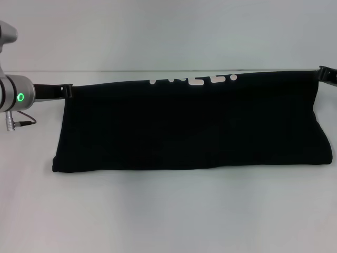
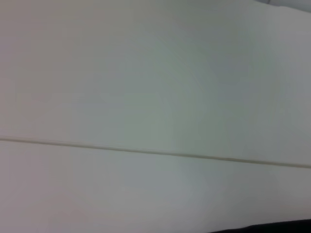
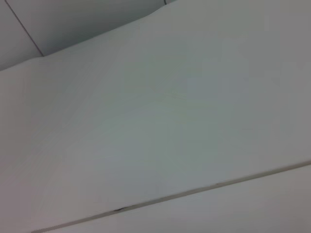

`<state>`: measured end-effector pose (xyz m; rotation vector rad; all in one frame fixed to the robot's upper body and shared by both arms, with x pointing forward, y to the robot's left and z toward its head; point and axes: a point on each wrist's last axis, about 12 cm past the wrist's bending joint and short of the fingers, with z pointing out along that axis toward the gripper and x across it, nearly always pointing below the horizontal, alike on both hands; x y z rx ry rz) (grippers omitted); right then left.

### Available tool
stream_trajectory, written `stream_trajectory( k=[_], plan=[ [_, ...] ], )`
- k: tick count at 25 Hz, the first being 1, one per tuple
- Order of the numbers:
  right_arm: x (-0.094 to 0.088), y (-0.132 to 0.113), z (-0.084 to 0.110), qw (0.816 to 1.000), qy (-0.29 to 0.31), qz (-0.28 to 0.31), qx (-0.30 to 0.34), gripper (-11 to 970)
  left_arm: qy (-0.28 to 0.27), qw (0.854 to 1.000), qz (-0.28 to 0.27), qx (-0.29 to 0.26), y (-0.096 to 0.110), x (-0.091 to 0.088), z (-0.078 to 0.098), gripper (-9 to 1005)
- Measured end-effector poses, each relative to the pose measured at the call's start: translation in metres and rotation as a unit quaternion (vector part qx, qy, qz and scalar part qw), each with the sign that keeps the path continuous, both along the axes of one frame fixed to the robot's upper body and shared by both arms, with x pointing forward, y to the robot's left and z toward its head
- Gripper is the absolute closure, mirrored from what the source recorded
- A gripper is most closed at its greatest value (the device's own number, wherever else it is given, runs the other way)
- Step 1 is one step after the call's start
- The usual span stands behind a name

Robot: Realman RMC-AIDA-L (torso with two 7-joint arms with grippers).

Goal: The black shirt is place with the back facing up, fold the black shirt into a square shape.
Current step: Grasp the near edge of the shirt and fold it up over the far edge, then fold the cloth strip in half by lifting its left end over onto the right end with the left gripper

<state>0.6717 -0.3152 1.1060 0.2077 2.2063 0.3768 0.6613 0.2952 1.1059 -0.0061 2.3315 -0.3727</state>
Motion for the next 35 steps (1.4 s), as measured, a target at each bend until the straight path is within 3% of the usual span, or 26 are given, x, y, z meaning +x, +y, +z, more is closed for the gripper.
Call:
stream_trajectory(
  k=[6, 10, 14, 18, 23, 27, 35],
  plan=[
    [0.003, 0.002, 0.002, 1.000, -0.005, -0.003, -0.007, 925, -0.012, 1.000, 0.005, 0.009, -0.008, 0.001, -0.003, 989],
    [0.011, 0.004, 0.004, 0.999, -0.005, 0.003, -0.036, 872, -0.027, 0.999, 0.022, 0.012, -0.014, 0.004, -0.005, 989],
    [0.015, 0.006, 0.007, 0.999, -0.001, 0.008, -0.045, 818, -0.022, 0.999, 0.023, -0.010, -0.018, 0.006, 0.000, 868],
    [0.011, -0.003, 0.023, 1.000, -0.011, 0.028, -0.009, 728, -0.014, 0.997, 0.027, -0.077, -0.008, -0.001, 0.018, 725],
    [-0.014, -0.024, 0.034, 0.994, -0.055, 0.051, 0.075, 489, -0.004, 0.984, -0.011, -0.179, 0.003, -0.019, 0.028, 522],
    [-0.045, -0.037, 0.026, 0.981, -0.096, 0.088, 0.141, 331, 0.023, 0.962, -0.020, -0.273, 0.016, -0.042, 0.017, 364],
    [-0.105, -0.050, 0.004, 0.944, -0.183, 0.131, 0.240, 335, 0.056, 0.899, 0.017, -0.434, 0.038, -0.096, -0.016, 363]
  ],
)
